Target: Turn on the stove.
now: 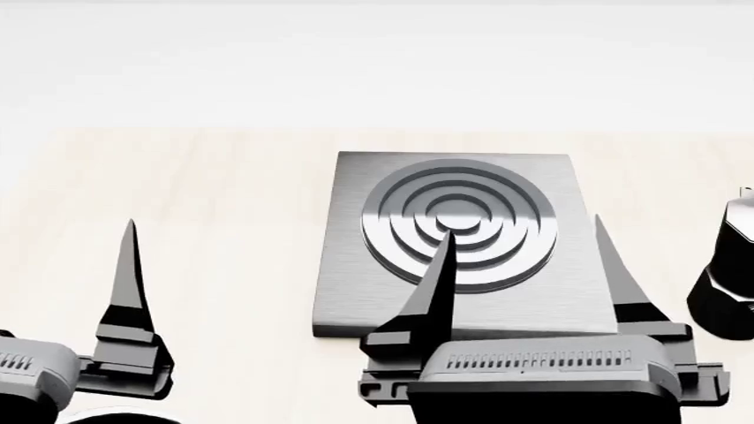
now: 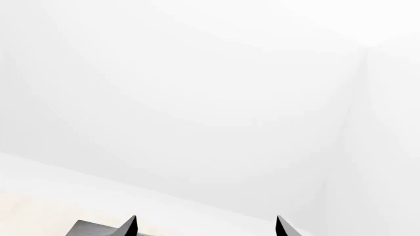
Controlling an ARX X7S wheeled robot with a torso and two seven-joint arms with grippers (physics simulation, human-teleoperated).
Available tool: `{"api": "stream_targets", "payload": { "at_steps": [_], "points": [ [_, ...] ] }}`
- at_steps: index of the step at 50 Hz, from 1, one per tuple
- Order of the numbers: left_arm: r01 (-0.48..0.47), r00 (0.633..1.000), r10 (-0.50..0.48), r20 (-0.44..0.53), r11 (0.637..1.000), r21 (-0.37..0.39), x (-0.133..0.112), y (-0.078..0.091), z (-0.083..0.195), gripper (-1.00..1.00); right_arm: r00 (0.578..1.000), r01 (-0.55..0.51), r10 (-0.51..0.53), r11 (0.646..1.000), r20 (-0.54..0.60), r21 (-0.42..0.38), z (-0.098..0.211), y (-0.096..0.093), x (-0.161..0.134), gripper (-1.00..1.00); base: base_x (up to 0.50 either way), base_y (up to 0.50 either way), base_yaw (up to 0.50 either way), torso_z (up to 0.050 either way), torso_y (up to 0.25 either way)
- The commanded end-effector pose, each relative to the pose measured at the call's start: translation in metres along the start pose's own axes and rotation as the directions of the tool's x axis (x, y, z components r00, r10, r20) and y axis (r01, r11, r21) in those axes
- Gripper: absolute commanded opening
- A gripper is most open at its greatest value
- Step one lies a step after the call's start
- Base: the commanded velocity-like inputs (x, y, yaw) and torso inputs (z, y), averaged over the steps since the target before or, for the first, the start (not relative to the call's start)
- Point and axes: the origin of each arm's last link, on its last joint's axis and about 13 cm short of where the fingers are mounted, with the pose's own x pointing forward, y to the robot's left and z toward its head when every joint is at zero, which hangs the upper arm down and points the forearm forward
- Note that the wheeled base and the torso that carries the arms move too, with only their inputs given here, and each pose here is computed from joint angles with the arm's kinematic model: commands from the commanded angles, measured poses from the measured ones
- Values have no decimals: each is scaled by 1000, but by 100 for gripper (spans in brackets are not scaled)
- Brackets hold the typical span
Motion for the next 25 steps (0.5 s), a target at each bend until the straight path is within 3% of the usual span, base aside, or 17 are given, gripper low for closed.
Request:
{"api": "stream_targets", "payload": {
  "at_steps": [1, 25],
  "points": [
    [4, 1000, -4, 12, 1000, 0, -2, 0, 4, 100, 1000, 3, -3, 1000, 11, -2, 3, -2, -2, 100, 0, 0, 0, 0, 0],
    [2, 999, -2, 41, 1000, 8, -5, 0, 13, 100, 999, 14, -13, 1000, 41, -6, 11, -6, -5, 100, 0, 0, 0, 0, 0]
  ]
}}
